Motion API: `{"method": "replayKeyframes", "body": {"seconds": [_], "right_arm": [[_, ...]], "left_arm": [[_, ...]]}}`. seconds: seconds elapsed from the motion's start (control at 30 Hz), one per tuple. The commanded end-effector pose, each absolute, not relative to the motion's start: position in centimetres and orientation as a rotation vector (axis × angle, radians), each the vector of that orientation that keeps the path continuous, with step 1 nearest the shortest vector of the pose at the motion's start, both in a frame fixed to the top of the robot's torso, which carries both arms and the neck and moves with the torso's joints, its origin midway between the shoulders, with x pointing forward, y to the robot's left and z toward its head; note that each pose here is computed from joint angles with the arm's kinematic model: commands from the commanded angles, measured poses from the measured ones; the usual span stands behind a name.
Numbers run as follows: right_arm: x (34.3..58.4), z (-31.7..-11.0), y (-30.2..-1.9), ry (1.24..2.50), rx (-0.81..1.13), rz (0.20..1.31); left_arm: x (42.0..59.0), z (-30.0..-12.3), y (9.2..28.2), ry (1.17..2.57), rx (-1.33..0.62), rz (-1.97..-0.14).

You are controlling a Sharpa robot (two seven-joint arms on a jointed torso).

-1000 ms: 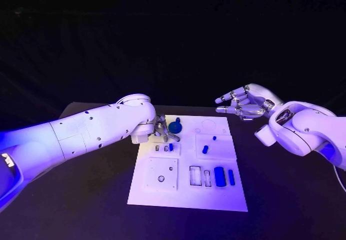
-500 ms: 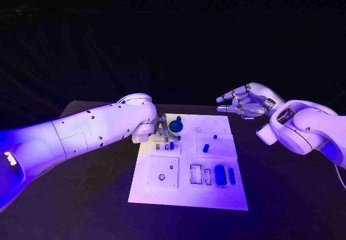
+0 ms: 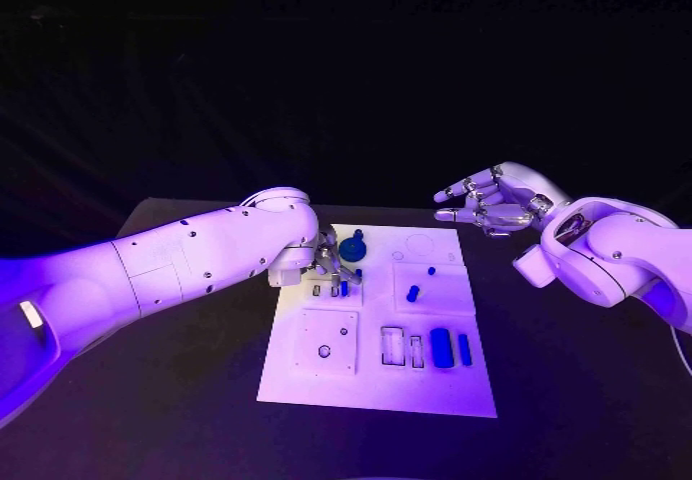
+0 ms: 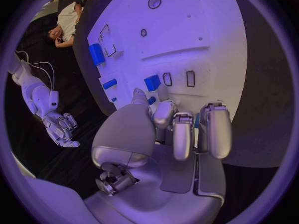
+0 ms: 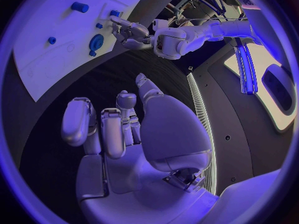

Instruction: Assemble the parts on the task board

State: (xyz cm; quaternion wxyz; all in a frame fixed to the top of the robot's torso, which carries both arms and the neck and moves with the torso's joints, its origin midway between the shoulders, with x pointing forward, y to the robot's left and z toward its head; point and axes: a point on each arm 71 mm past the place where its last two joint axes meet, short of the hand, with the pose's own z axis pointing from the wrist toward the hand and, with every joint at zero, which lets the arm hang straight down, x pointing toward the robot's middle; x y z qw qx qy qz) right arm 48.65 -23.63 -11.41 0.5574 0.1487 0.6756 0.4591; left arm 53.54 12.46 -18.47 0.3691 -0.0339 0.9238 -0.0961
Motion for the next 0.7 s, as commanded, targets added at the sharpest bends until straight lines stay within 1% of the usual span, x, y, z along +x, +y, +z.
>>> {"method": "replayKeyframes", "body": {"seconds": [0.03, 0.7], "right_arm": [[48.64, -11.49, -23.53, 1.604, 0.337, 1.081], [48.80, -11.57, -23.56, 1.606, 0.342, 1.064]], "left_arm": [[53.38, -18.66, 12.35, 2.400, -0.076, -0.237], [53.27, -18.81, 12.23, 2.416, -0.063, -0.244]]}}
